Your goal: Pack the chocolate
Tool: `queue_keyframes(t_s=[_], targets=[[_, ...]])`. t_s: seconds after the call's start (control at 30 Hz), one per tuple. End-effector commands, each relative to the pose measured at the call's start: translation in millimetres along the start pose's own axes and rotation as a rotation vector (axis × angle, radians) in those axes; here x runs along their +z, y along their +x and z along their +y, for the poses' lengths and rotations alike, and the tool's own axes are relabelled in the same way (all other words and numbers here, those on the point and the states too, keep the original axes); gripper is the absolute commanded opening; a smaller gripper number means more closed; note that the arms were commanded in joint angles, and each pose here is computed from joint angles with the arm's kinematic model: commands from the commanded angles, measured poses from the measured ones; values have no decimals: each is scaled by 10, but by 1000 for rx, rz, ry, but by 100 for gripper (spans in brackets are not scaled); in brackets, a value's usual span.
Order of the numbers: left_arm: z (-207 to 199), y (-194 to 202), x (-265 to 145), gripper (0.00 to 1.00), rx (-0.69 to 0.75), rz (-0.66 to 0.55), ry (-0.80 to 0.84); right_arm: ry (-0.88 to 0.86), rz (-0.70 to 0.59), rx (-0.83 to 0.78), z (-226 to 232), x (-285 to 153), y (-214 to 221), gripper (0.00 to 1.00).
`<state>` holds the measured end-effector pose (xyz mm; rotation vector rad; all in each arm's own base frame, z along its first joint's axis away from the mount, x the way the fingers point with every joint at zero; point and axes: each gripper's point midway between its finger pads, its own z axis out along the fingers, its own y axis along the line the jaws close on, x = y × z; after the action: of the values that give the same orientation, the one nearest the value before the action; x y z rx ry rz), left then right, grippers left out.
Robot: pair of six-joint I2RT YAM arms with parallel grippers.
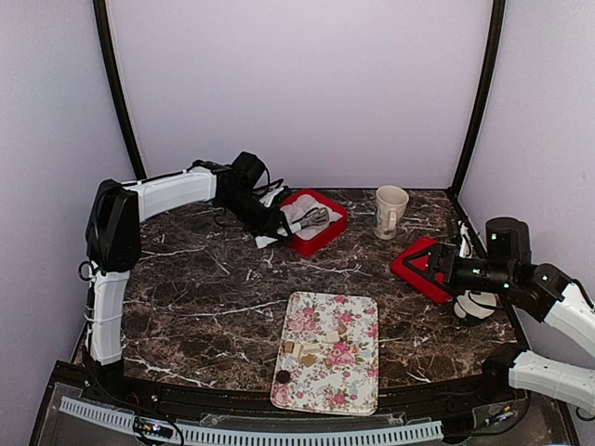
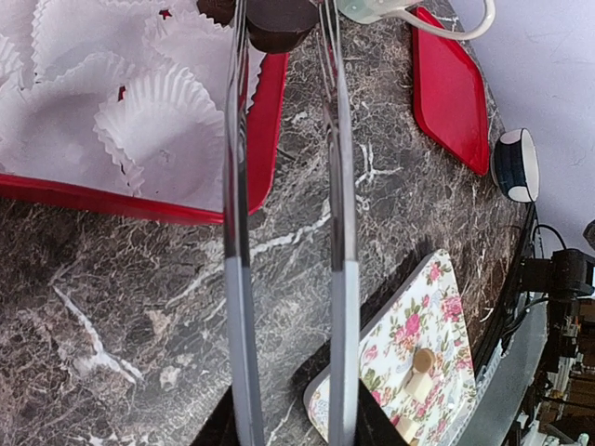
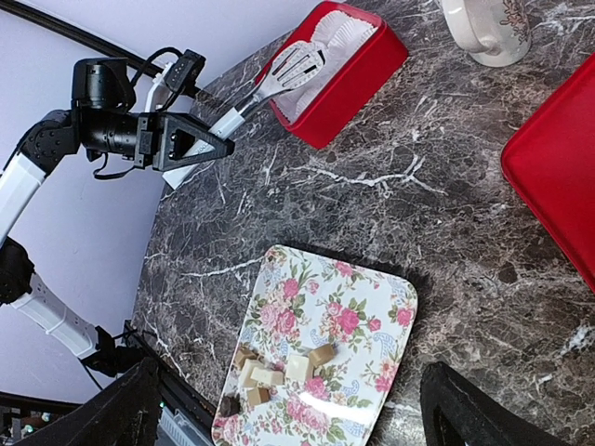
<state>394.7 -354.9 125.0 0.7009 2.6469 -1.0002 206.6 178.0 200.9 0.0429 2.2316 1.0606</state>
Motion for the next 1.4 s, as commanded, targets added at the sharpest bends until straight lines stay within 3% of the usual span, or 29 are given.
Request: queue_keyframes(t_s=[0.0,0.97,1.37], targets=[[-107,-56,-55,15,-4,3,57,-15,-32,3,11,13,-70,98],[15,-180,1,36,-46,-5,53,-26,-19,-1,15,78,-88,97],[-145,-321,-243,37,-10,-64,58,-32,-11,-14,34,89,-103,97]])
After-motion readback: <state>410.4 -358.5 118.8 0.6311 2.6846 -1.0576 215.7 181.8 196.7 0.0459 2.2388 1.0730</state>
